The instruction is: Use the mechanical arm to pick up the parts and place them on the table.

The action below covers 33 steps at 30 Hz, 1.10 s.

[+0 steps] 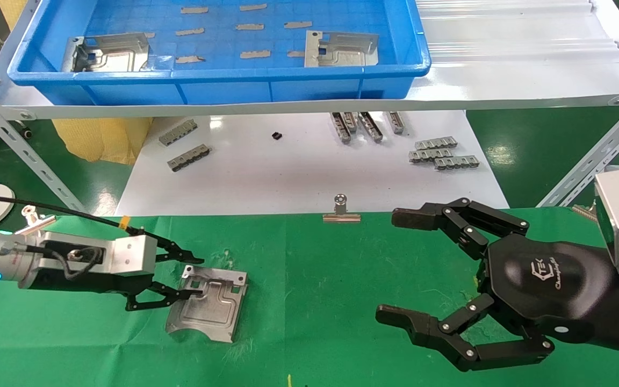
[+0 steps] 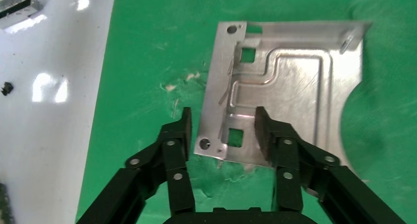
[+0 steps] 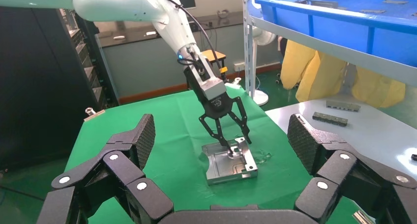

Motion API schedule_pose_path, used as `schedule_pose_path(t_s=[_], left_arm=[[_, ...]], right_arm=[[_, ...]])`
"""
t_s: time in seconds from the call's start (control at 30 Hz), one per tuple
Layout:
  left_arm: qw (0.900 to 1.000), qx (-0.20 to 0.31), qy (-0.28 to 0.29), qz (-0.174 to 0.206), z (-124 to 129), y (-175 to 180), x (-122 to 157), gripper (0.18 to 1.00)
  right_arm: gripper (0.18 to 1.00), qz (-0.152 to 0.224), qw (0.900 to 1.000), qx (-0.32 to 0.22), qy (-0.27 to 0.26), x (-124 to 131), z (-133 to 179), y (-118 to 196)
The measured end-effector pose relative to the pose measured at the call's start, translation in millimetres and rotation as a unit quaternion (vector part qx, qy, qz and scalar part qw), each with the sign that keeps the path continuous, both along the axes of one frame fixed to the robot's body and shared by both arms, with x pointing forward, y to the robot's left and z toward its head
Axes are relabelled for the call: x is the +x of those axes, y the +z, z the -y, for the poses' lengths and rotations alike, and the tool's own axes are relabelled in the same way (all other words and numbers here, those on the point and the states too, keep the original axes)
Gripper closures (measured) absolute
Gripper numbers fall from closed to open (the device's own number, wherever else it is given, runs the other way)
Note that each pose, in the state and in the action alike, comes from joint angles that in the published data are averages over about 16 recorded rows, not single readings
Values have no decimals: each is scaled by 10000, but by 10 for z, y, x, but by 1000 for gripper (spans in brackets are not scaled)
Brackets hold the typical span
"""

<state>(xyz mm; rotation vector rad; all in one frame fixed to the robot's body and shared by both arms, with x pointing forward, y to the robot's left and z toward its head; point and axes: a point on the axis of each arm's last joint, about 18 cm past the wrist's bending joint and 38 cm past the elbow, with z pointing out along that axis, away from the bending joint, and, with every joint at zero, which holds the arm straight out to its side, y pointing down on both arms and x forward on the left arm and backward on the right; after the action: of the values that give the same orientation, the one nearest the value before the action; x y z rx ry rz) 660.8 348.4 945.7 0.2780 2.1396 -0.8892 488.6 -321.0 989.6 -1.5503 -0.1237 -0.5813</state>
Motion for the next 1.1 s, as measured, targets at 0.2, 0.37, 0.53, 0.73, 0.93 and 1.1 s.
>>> schedule_pose_path(t_s=[0.2,0.37,0.53,0.73,0.93,1.1], left_arm=[[9978,-634,94,-174,-65,93,-87,626],[9908,-1312,184,-281,-134,168,-151,502],[9810,-1890,264,-340,-196,225,-190,397],[9733,-2240,321,-377,-232,251,-203,295],[9720,-2300,308,-361,-235,257,-205,229],[9715,-2333,257,-328,-230,271,-215,200]], right_arm=[[179,0,10000,0,0,0,0,0],[179,0,10000,0,0,0,0,0],[179,-1,10000,1,-1,0,1,0],[179,-1,10000,2,-2,1,1,0],[179,-1,10000,2,-3,1,1,0],[179,-1,10000,2,-3,1,1,0]])
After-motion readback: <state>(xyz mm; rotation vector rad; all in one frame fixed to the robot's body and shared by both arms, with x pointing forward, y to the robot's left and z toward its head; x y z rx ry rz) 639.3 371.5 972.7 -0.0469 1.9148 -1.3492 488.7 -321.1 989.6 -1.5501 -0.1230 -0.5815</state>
